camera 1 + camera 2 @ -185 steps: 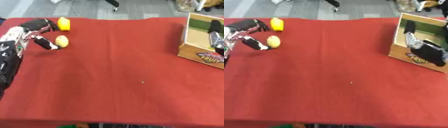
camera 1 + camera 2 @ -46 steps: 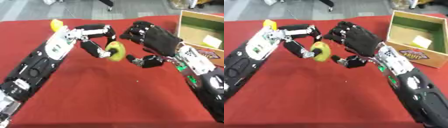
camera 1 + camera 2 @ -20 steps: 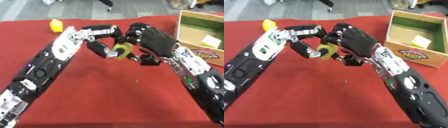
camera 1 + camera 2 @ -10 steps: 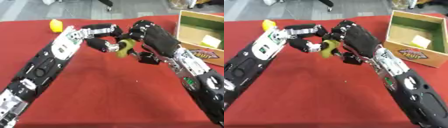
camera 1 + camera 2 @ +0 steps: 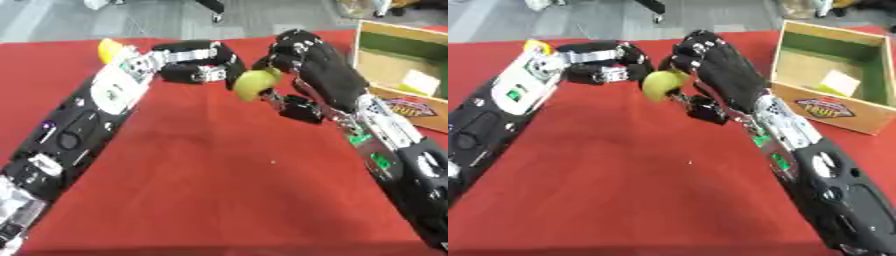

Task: Pick up the objects with one hand, pass them to the other hand, and then place them into the box on the other side of the table.

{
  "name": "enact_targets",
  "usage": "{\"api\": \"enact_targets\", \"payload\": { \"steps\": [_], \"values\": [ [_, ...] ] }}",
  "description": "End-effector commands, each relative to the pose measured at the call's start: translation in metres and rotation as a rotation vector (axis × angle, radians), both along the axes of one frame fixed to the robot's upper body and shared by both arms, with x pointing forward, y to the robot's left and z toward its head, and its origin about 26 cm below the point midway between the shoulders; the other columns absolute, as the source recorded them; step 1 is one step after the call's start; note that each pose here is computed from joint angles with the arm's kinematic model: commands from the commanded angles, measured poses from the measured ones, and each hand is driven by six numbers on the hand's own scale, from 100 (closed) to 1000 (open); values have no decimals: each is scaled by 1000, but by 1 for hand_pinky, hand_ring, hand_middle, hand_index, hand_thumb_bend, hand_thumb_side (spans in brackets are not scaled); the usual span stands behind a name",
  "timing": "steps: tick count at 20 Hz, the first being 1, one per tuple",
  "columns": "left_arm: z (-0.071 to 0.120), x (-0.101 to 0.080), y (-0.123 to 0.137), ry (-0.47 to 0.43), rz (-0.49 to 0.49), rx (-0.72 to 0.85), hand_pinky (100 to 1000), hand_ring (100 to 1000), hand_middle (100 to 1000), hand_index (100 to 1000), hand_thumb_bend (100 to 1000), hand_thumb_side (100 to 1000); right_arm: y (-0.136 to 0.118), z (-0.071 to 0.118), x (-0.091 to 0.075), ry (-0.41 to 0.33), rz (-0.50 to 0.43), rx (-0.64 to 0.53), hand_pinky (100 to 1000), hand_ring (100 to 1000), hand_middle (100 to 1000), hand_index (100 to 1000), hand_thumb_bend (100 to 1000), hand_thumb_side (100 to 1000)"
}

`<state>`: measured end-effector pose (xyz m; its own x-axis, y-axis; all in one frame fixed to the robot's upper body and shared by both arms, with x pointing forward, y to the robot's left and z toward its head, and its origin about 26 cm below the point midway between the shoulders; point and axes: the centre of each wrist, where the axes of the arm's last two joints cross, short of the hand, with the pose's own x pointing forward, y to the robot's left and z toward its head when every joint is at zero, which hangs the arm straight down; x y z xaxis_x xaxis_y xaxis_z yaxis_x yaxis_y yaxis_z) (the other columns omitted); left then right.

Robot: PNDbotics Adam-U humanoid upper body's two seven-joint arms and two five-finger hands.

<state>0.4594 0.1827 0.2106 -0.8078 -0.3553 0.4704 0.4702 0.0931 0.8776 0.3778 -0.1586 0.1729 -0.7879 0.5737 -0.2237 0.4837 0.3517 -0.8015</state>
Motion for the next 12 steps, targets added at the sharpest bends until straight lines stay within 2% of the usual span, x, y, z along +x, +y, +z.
{"api": "enact_targets", "payload": {
  "steps": [1,5,9,10,12],
  "values": [
    [27,3,43,-140,-92,131,751,599,591,752,211,1000,-27,13,5,-14,-81,18,718,600,155,254,100,100],
    [35,-5,85,-171,22,34,752,595,585,750,173,1000,-71,17,20,65,-257,53,712,616,145,252,100,100],
    [45,-24,100,-206,54,-104,753,592,581,749,159,994,-121,30,49,72,-484,74,714,613,168,266,100,100],
    [47,-28,100,-209,51,-134,754,592,580,749,157,988,-137,33,55,67,-548,85,713,615,175,285,100,100],
    [49,-36,97,-211,41,-177,755,593,581,750,153,984,-168,35,65,73,-668,95,732,654,258,436,100,100]
  ]
}}
